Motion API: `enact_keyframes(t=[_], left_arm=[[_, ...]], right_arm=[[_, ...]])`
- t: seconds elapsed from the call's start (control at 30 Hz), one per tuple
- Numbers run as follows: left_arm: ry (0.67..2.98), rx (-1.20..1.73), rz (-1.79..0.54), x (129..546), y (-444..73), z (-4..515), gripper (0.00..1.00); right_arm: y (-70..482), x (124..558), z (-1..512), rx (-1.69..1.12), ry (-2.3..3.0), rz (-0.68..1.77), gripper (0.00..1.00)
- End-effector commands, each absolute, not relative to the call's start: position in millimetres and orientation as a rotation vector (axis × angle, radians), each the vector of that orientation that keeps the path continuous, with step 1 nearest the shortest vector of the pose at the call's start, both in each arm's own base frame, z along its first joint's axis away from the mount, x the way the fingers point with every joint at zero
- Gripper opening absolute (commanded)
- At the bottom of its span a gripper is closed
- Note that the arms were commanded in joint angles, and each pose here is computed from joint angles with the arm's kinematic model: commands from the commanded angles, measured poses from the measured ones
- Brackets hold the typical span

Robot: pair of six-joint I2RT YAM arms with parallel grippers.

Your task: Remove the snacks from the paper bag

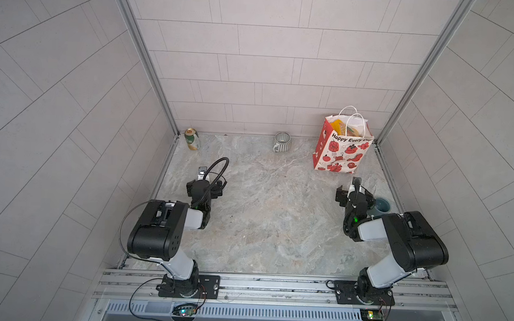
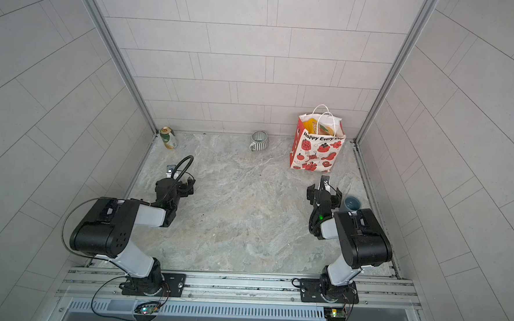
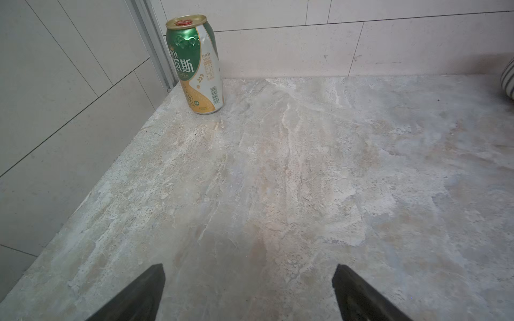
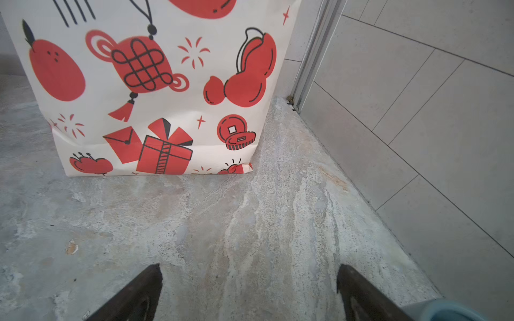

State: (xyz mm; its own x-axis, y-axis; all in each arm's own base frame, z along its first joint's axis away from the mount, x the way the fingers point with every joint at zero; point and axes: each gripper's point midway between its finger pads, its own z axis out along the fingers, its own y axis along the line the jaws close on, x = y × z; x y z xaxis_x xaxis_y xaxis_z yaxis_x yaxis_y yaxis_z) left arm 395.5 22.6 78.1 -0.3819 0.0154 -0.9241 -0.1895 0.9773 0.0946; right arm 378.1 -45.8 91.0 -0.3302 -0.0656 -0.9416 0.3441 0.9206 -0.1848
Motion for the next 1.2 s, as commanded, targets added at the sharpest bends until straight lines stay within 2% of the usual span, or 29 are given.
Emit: enact_keyframes(t=[0.0,0.93,1.03,1.1,1.17], left_arm=[[1.929,-0.132,0.219,397.4,24.6,86.4,1.00],[1.926,-0.131,0.216,397.5,24.5,87.4,1.00],[1.892,-0.093,0.231,393.8,18.5,98.8,0.96],[1.883,-0.043,0.292,387.4,9.0,117.2,0.92],[1.832,-0.023,0.335,379.8,-3.5,151.9,0.92]], right_arm=[[-45.3,381.6,97.3,0.202,1.851,-0.435,0.99],[-45.6,381.2,96.8,0.204,1.852,-0.436,0.99],[-44.8,380.5,98.4,0.202,1.844,-0.433,0.99],[-42.5,376.5,115.6,0.202,1.814,-0.478,0.99],[-38.9,363.6,161.9,0.231,1.762,-0.585,0.99]])
